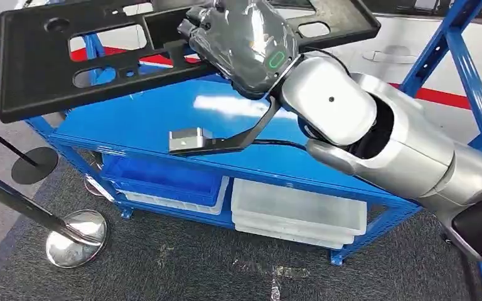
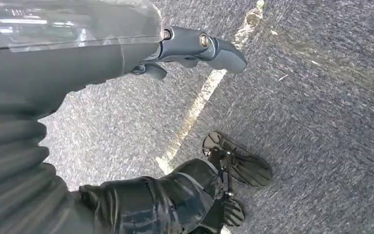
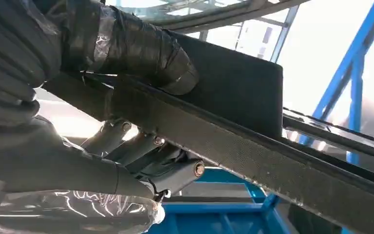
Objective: Take the parts from the cabinet and place them on the table.
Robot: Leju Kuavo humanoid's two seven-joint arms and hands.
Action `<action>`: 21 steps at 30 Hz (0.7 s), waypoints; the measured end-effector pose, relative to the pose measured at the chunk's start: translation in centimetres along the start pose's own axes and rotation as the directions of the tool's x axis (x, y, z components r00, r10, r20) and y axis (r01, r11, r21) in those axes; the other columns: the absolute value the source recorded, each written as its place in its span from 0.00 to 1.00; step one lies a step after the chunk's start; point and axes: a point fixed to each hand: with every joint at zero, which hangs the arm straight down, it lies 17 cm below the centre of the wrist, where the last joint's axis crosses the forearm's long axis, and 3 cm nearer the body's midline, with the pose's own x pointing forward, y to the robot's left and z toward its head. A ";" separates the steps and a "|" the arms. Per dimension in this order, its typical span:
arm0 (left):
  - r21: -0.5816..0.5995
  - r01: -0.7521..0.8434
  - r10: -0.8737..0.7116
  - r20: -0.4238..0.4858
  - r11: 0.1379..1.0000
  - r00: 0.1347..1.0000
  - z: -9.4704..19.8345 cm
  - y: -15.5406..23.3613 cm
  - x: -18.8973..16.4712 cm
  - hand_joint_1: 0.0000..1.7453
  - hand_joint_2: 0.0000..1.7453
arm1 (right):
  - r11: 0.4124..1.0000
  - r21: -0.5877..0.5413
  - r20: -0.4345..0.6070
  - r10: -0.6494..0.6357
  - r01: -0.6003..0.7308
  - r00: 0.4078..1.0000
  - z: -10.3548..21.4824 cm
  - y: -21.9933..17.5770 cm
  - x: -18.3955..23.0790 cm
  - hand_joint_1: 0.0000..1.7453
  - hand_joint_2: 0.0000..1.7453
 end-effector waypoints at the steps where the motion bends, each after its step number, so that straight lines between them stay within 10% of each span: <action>1: -0.001 0.001 -0.001 0.000 1.000 1.000 0.0 0.0 0.0 0.00 1.00 | 1.000 -0.001 0.001 -0.004 0.004 1.000 0.0 0.0 0.1 1.00 1.00; 21: 0.026 -0.003 0.003 0.002 1.000 1.000 -0.1 0.5 0.1 0.00 1.00 | 0.996 0.030 0.003 -0.079 0.079 0.997 1.7 1.5 0.9 1.00 1.00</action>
